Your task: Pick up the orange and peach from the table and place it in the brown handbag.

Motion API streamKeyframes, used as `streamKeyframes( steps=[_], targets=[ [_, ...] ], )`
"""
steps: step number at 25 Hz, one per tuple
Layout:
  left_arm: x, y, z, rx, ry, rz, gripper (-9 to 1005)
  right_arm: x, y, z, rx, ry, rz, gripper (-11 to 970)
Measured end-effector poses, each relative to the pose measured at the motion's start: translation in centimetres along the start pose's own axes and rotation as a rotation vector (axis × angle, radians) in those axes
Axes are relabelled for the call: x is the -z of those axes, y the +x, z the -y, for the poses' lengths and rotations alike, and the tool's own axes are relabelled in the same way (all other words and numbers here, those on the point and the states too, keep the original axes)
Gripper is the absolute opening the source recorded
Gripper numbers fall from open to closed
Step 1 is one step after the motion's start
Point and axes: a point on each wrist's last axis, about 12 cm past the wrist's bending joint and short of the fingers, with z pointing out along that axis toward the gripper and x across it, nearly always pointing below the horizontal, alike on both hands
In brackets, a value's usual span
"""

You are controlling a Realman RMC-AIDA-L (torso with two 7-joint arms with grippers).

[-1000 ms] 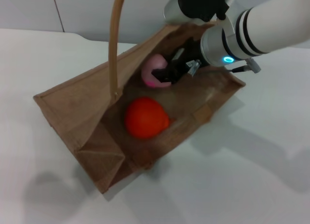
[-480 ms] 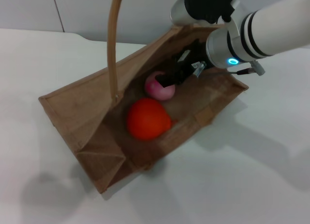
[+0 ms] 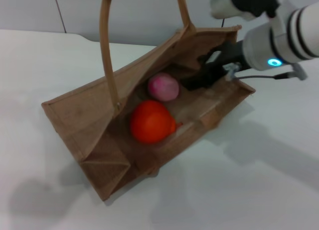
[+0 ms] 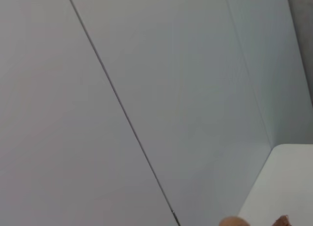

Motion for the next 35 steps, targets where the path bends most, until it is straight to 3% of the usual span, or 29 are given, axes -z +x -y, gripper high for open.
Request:
streamKeyframes(
  steps=[6, 17, 24, 29, 32, 35],
  targets=[
    [0.3, 0.8, -0.2, 0.011, -0.026, -0.017, 123, 1.3, 1.7, 1.0, -0.033, 0.079, -0.094, 722],
    [0.7, 3.0, -1.6, 0.115, -0.060, -0.028, 122, 8.3, 5.5, 2.7, -0.144, 0.293, -0.125, 717],
    [-0.1, 3.4, -1.6, 0.183, -0.016, 0.012, 190, 8.5, 6.3, 4.3, -0.194, 0.320, -0.119, 715],
    [-0.4, 4.0, -1.3, 0.199, 0.020, 0.044, 424, 7.5, 6.3, 5.0, -0.199, 0.334, -0.085, 714],
    [-0.3, 5.3, -1.4, 0.232, -0.006, 0.076, 662, 7.2, 6.5, 5.5, -0.203, 0.372, -0.026, 713],
    [0.1, 7.3, -1.6, 0.271, -0.069, 0.128, 721, 7.0, 6.6, 5.7, -0.199, 0.416, 0.066, 712]
  ],
)
